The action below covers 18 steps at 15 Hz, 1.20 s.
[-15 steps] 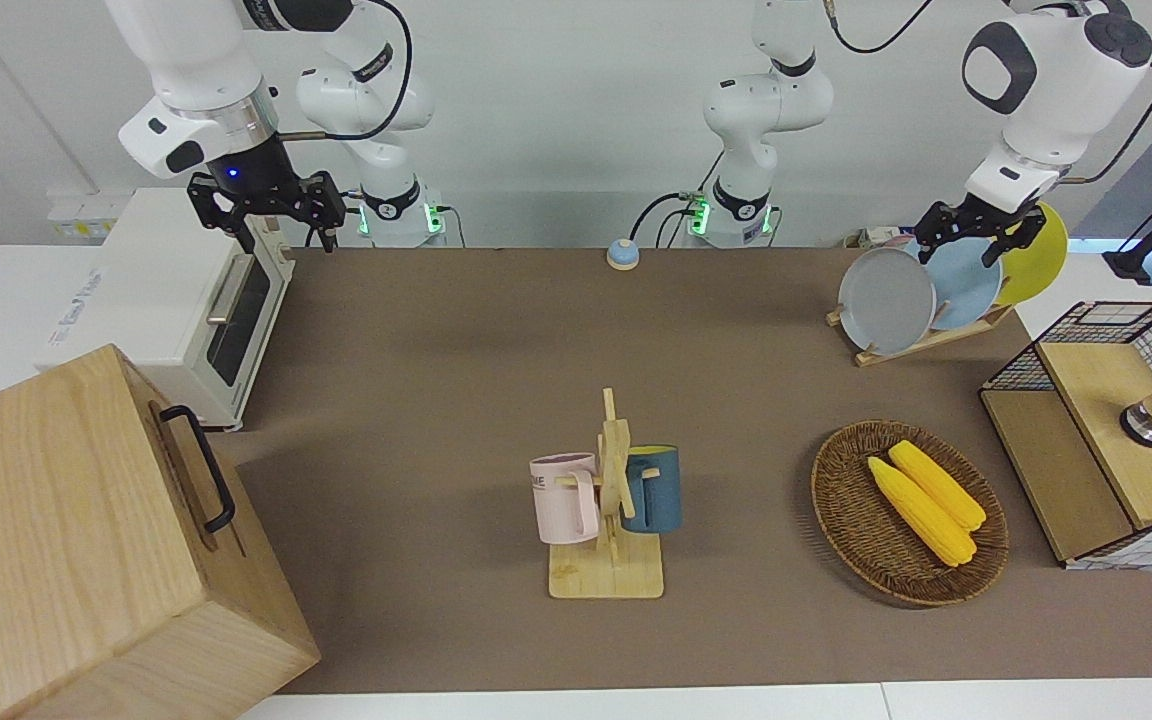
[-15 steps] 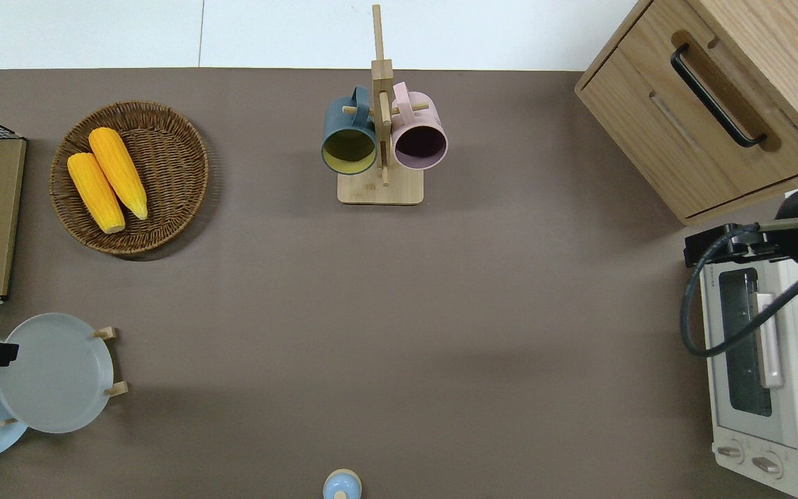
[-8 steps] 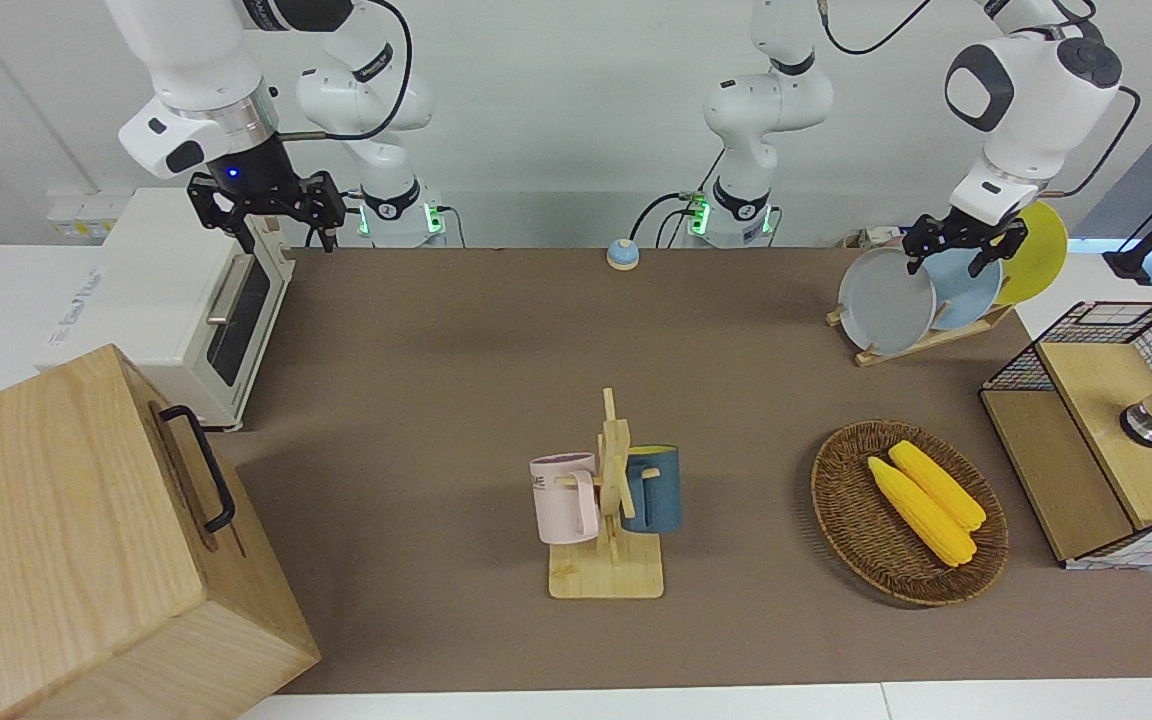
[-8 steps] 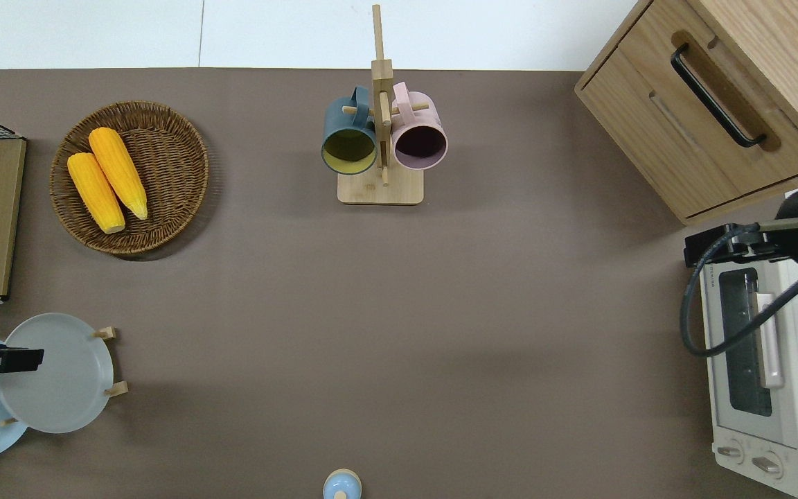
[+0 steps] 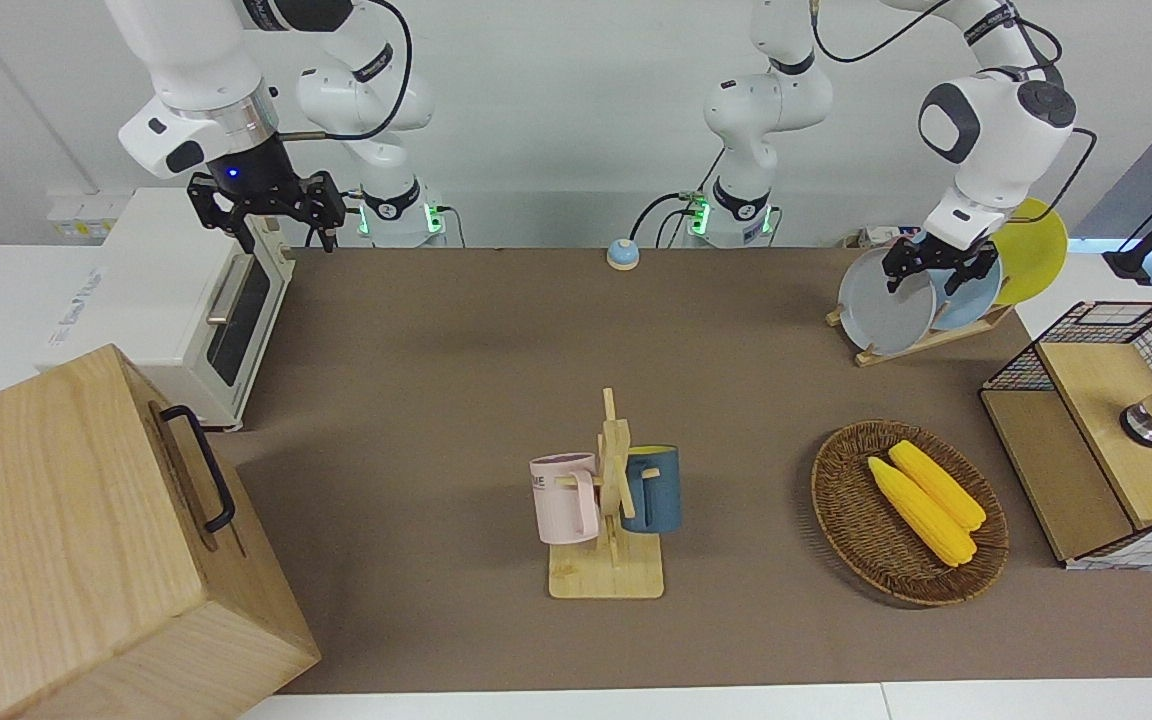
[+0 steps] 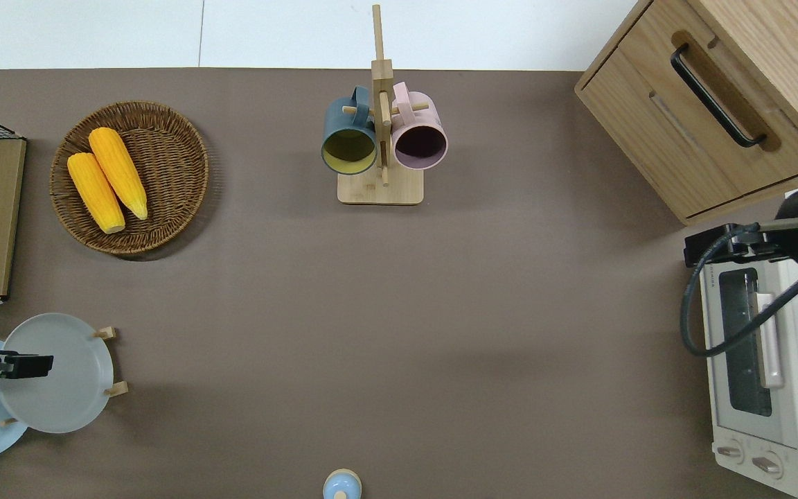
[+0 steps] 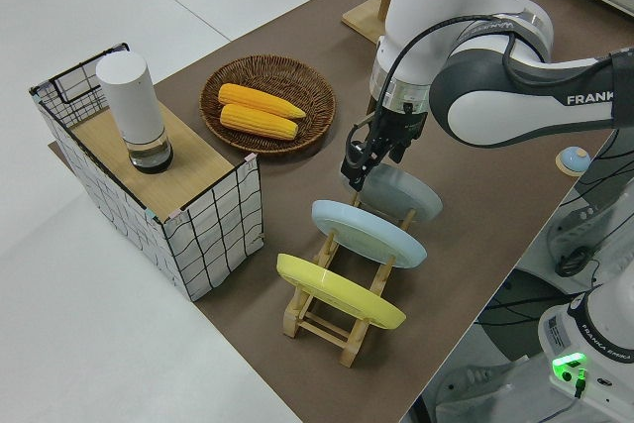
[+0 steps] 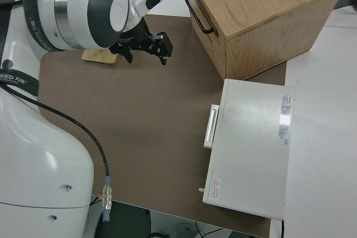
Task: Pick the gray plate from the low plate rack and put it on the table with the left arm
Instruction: 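Close the left gripper on the gray plate's rim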
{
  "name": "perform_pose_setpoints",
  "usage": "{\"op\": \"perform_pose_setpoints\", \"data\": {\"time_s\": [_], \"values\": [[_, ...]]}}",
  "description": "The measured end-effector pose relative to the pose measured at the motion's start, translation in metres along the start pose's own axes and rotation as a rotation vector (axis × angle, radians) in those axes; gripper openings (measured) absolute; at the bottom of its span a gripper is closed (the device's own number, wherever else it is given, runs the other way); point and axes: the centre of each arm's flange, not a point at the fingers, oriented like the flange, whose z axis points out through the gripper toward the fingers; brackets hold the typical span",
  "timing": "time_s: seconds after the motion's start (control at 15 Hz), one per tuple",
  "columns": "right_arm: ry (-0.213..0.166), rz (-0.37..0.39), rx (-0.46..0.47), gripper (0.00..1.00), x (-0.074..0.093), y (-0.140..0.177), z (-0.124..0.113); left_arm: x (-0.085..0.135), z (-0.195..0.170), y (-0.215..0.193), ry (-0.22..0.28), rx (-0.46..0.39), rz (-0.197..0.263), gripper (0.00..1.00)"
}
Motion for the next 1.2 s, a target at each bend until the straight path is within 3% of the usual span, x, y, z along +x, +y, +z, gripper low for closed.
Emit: {"op": "perform_pose_setpoints", "data": {"time_s": [0.4, 0.47, 0.73, 0.93, 1.2], "values": [[0.0, 0.0, 0.0, 0.99, 0.0, 0.0, 0.0, -0.0008, 0.0029, 0.0007, -0.001, -0.001, 0.001, 0.91], [0.0, 0.0, 0.0, 0.99, 0.0, 0.0, 0.0, -0.0013, 0.0042, 0.001, -0.003, -0.002, 0.001, 0.86], [0.0, 0.0, 0.0, 0.99, 0.0, 0.0, 0.0, -0.0022, 0.0063, 0.0016, -0.008, -0.004, 0.001, 0.39], [0.0, 0.0, 0.0, 0.99, 0.0, 0.0, 0.0, -0.0021, 0.0049, 0.0016, -0.003, -0.002, 0.001, 0.14], [0.0, 0.0, 0.0, 0.99, 0.0, 0.0, 0.0, -0.0016, 0.0041, 0.003, -0.001, -0.001, 0.004, 0.13]]}}
